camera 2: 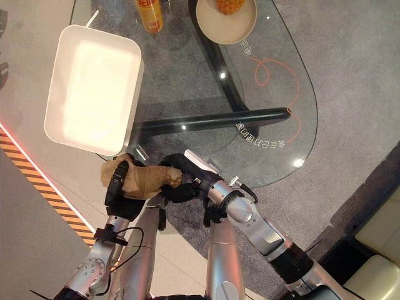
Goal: Wipe the table with a cloth and put it in the basket.
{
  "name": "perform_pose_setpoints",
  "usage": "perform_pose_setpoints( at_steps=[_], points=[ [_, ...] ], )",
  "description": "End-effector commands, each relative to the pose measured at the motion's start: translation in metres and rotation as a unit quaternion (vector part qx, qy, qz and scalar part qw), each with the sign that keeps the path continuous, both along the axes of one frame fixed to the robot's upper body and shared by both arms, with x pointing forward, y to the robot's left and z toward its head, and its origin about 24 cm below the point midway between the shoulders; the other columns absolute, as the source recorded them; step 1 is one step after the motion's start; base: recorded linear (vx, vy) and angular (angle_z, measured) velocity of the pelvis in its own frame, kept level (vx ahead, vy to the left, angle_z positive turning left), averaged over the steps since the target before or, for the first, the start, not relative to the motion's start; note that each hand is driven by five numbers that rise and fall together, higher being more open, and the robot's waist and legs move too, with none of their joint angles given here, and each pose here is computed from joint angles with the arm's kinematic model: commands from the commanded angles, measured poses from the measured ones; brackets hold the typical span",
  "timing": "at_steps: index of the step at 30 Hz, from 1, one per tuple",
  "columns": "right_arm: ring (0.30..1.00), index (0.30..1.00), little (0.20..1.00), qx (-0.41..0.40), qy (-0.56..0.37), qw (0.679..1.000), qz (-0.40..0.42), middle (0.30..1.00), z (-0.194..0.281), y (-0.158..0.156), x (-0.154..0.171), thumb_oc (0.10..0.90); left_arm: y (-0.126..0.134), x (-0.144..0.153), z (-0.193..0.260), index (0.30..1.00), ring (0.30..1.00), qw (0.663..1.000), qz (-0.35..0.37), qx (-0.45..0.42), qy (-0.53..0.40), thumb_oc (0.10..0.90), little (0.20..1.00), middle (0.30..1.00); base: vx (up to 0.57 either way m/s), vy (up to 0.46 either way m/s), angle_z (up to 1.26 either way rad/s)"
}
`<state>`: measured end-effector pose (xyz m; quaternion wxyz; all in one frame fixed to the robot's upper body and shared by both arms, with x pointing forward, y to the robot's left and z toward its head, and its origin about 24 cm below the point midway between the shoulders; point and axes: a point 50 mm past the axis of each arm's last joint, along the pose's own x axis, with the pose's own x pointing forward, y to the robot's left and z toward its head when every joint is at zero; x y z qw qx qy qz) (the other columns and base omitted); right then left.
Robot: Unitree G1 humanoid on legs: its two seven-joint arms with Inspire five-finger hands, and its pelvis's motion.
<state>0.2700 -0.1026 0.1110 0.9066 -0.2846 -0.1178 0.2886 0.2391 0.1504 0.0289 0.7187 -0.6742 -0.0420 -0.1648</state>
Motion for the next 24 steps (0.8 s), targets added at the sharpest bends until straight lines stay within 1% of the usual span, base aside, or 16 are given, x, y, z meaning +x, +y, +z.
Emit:
perform_pose_setpoints(
  at_steps=[1,8,12,15,16,17,18,19,22,23,24],
  points=[
    [0.9,0.9,0.9,0.036,-0.047,0.995,-0.083,0.9,0.012,-0.026,0.003,0.8,-0.011,-0.008,0.055,0.3,0.3,0.98,-0.027,-0.058,-0.189,0.1,0.2,0.3,0.0,0.0,0.0],
    [0.9,0.9,0.9,0.111,-0.082,0.983,-0.125,0.9,0.024,-0.042,-0.003,0.8,-0.005,-0.012,0.049,0.3,0.3,0.983,-0.006,-0.047,-0.178,0.1,0.2,0.3,0.0,0.0,0.0],
    [0.9,0.9,0.9,0.125,-0.075,0.979,-0.142,0.9,0.02,-0.052,-0.009,0.8,0.003,-0.015,0.047,0.3,0.3,0.984,0.029,0.044,-0.169,0.1,0.2,0.3,0.06,0.009,-0.07],
    [0.9,0.9,0.9,0.127,-0.062,0.978,-0.152,0.9,0.016,-0.058,-0.01,0.8,0.014,-0.013,0.053,0.3,0.3,0.976,0.073,0.103,-0.177,0.1,0.2,0.3,0.01,-0.002,-0.01],
    [0.9,0.9,0.9,0.124,-0.052,0.979,-0.154,0.9,0.012,-0.061,-0.011,0.8,0.021,-0.012,0.061,0.3,0.3,0.965,0.101,0.15,-0.191,0.1,0.2,0.3,0.0,0.0,0.0],
    [0.9,0.9,0.9,0.124,-0.05,0.979,-0.154,0.9,0.012,-0.062,-0.011,0.8,0.023,-0.012,0.062,0.3,0.3,0.962,0.107,0.16,-0.193,0.1,0.2,0.3,0.0,0.0,0.0],
    [0.9,0.9,0.9,0.121,-0.043,0.98,-0.153,0.9,0.01,-0.063,-0.011,0.8,0.027,-0.012,0.068,0.3,0.3,0.951,0.128,0.194,-0.203,0.1,0.2,0.3,0.0,0.0,0.0],
    [0.9,0.9,0.9,0.113,-0.029,0.981,-0.157,0.9,0.005,-0.065,-0.011,0.8,0.036,-0.01,0.078,0.3,0.3,0.929,0.174,0.256,-0.204,0.1,0.2,0.3,0.03,0.031,0.0],
    [0.9,0.9,0.9,0.1,-0.008,0.982,-0.161,0.9,0.0,-0.066,-0.01,0.8,0.046,-0.009,0.093,0.3,0.3,0.898,0.231,0.312,-0.21,0.1,0.2,0.3,0.03,0.062,-0.02],
    [0.9,0.9,0.9,0.096,0.013,0.981,-0.165,0.9,-0.007,-0.068,-0.009,0.8,0.054,-0.007,0.104,0.3,0.3,0.872,0.277,0.35,-0.201,0.1,0.2,0.3,0.04,0.097,-0.06],
    [0.9,0.9,0.9,0.094,0.021,0.981,-0.167,0.9,-0.009,-0.069,-0.008,0.8,0.056,-0.006,0.108,0.3,0.3,0.864,0.291,0.357,-0.204,0.1,0.2,0.3,0.04,0.098,-0.08]
  ],
)
